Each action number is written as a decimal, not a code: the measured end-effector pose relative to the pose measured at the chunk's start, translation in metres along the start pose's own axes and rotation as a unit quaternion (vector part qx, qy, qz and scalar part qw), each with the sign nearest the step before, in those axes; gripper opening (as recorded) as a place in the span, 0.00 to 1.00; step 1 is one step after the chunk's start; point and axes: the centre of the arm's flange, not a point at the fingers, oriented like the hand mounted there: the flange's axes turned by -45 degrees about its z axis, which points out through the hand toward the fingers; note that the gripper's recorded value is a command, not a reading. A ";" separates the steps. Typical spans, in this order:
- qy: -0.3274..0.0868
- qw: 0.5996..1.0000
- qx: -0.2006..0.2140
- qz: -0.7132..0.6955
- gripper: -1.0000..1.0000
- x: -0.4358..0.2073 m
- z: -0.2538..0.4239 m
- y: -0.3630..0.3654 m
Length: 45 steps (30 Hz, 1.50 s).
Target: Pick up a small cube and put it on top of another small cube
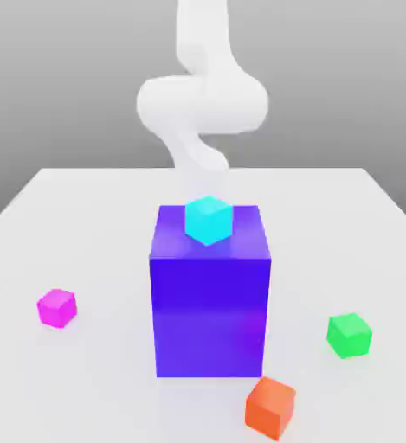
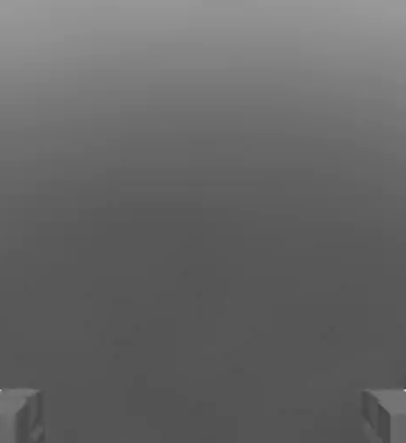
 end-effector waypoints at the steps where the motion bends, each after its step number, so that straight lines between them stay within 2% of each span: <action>1: -0.019 1.000 -0.011 0.004 0.50 -0.007 0.027 0.015; 5: -0.093 0.994 -0.045 0.024 0.50 -0.054 0.119 0.080; 10: -0.185 0.979 -0.068 0.057 0.50 -0.148 0.205 0.156; 15: -0.278 0.953 -0.068 0.103 0.50 -0.280 0.257 0.215; 19: -0.338 0.929 -0.052 0.142 0.50 -0.385 0.272 0.232; 26: -0.350 0.923 -0.050 0.150 0.50 -0.443 0.313 0.233; 27: -0.351 0.923 -0.050 0.151 0.00 -0.448 0.318 0.233; 34: -0.351 0.923 -0.049 0.151 0.00 -0.449 0.319 0.232; 41: -0.350 0.923 -0.049 0.154 0.00 -0.413 0.277 0.234; 45: -0.308 0.937 -0.081 0.142 0.00 -0.367 0.268 0.250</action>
